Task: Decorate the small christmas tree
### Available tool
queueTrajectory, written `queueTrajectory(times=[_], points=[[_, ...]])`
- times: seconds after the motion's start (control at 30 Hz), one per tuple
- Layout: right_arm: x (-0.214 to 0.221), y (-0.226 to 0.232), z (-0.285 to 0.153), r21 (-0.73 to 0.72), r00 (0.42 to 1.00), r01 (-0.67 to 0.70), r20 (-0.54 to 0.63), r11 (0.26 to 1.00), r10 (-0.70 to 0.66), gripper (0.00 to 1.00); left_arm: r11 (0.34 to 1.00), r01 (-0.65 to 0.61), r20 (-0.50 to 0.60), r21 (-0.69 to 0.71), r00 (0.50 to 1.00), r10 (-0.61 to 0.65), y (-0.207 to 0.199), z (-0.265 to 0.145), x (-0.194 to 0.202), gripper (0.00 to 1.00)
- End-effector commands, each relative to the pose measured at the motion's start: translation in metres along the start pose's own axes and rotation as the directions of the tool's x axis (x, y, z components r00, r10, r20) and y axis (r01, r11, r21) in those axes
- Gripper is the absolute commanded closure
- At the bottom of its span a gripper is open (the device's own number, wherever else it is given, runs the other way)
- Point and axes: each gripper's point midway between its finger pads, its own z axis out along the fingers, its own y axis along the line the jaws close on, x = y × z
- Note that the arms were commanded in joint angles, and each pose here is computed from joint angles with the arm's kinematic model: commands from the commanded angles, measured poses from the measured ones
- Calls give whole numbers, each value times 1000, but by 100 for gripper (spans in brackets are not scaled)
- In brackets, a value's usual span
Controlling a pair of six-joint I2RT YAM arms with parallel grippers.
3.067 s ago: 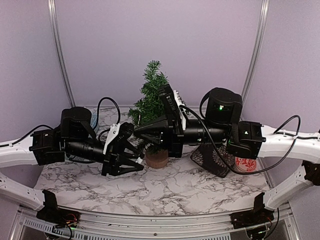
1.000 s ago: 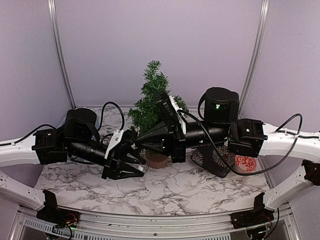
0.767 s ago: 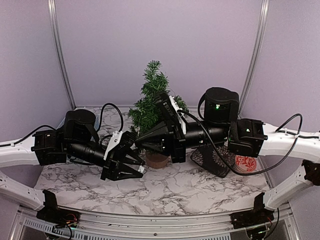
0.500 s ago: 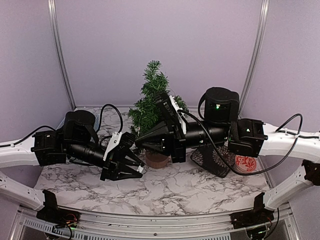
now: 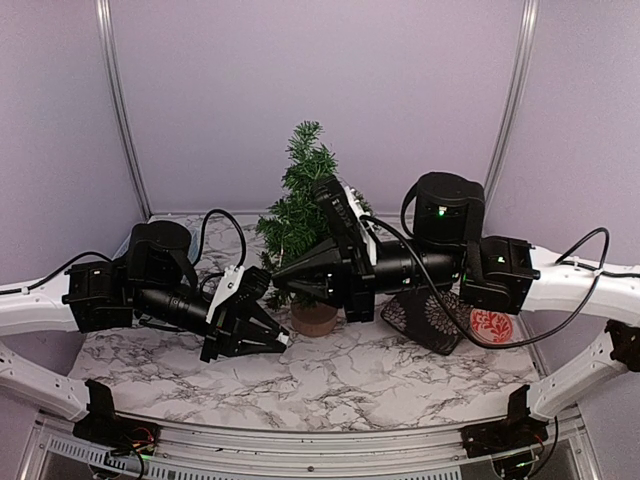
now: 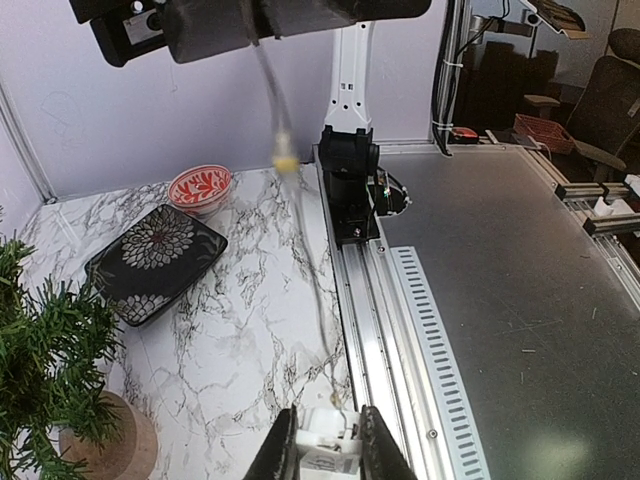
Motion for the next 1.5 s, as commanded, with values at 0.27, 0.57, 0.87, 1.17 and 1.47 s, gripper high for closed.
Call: queueTrajectory(times=[0.27, 0.57, 0.87, 1.17, 1.47], points=[[-41, 8, -16, 21, 991, 64, 115, 998, -66, 100, 1000, 20, -50, 18, 999, -19, -3, 5, 14, 68], [-38, 8, -14, 17, 992, 62, 106, 998, -63, 100, 1000, 12, -42, 10, 999, -12, -2, 4, 10, 69], [-37, 8, -12, 6, 992, 64, 104, 998, -65, 100, 1000, 9, -21, -18, 1000, -10, 2, 1, 0, 57], [-36, 11, -10, -17, 993, 62, 97, 998, -60, 100, 999, -16, 3, -32, 1000, 16, 4, -3, -9, 59], [-33, 12, -7, -31, 995, 56, 86, 998, -54, 100, 1000, -28, 28, -3, 999, 28, 1, -3, -22, 61]])
